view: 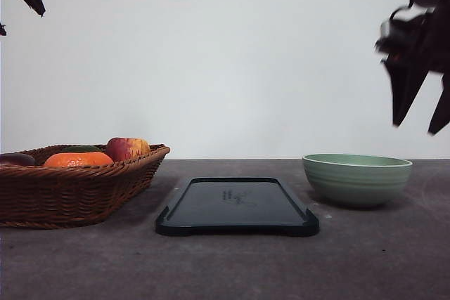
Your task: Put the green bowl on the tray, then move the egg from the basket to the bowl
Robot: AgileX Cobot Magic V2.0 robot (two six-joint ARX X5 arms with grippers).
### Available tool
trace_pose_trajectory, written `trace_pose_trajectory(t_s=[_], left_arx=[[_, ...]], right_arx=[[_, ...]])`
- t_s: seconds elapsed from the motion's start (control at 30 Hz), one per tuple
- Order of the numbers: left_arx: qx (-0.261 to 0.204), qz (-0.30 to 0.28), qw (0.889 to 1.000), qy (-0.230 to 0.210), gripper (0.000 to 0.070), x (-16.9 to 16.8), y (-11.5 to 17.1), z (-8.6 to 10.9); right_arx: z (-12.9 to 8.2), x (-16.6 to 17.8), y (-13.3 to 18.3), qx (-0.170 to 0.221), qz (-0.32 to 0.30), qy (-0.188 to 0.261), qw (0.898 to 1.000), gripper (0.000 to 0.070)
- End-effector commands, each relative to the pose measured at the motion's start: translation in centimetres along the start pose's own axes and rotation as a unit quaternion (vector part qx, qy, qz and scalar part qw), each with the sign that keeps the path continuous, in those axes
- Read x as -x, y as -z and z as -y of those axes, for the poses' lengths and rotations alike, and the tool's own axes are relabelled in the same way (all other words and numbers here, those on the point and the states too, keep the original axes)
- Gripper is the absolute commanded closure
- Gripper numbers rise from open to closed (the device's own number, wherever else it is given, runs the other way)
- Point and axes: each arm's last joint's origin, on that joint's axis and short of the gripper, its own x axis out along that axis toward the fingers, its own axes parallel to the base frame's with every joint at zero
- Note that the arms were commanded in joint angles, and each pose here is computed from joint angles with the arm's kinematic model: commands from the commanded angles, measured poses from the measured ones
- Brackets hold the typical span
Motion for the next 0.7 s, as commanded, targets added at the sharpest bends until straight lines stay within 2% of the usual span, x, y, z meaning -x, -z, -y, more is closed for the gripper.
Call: trace_pose_trajectory(t_s=[0.0, 0.23, 0.3, 0.43, 0.5, 0.67], left_arx=[[-0.011, 0.014, 1.0, 0.004, 0.0304, 0.3, -0.7, 0.2], [-0.011, 0.016, 1.0, 0.004, 0.0304, 0.3, -0.7, 0.2], [-0.011, 0.016, 1.0, 0.004, 0.0304, 0.3, -0.7, 0.2], [-0.011, 0.016, 1.0, 0.004, 0.0304, 0.3, -0.7, 0.2], [-0.011, 0.016, 1.0, 0.004, 0.0304, 0.3, -0.7, 0.2], [-0.011, 0.016, 1.0, 0.004, 0.0304, 0.3, -0.7, 0.2]], right_arx=[[-0.1, -1.2, -0.8, 0.012, -0.001, 0.0, 1.0, 0.0347], [-0.5, -4.6, -0.9, 0.02, -0.038, 0.022, 0.999, 0.0373], [-0.5, -5.2, -0.9, 0.021, -0.047, 0.028, 0.998, 0.0423], [-0.3, -5.9, -0.8, 0.02, -0.055, 0.031, 0.998, 0.062], [-0.3, -5.9, -0.8, 0.019, -0.055, 0.031, 0.998, 0.0686], [-0.3, -5.8, -0.8, 0.019, -0.059, 0.039, 0.997, 0.0698]])
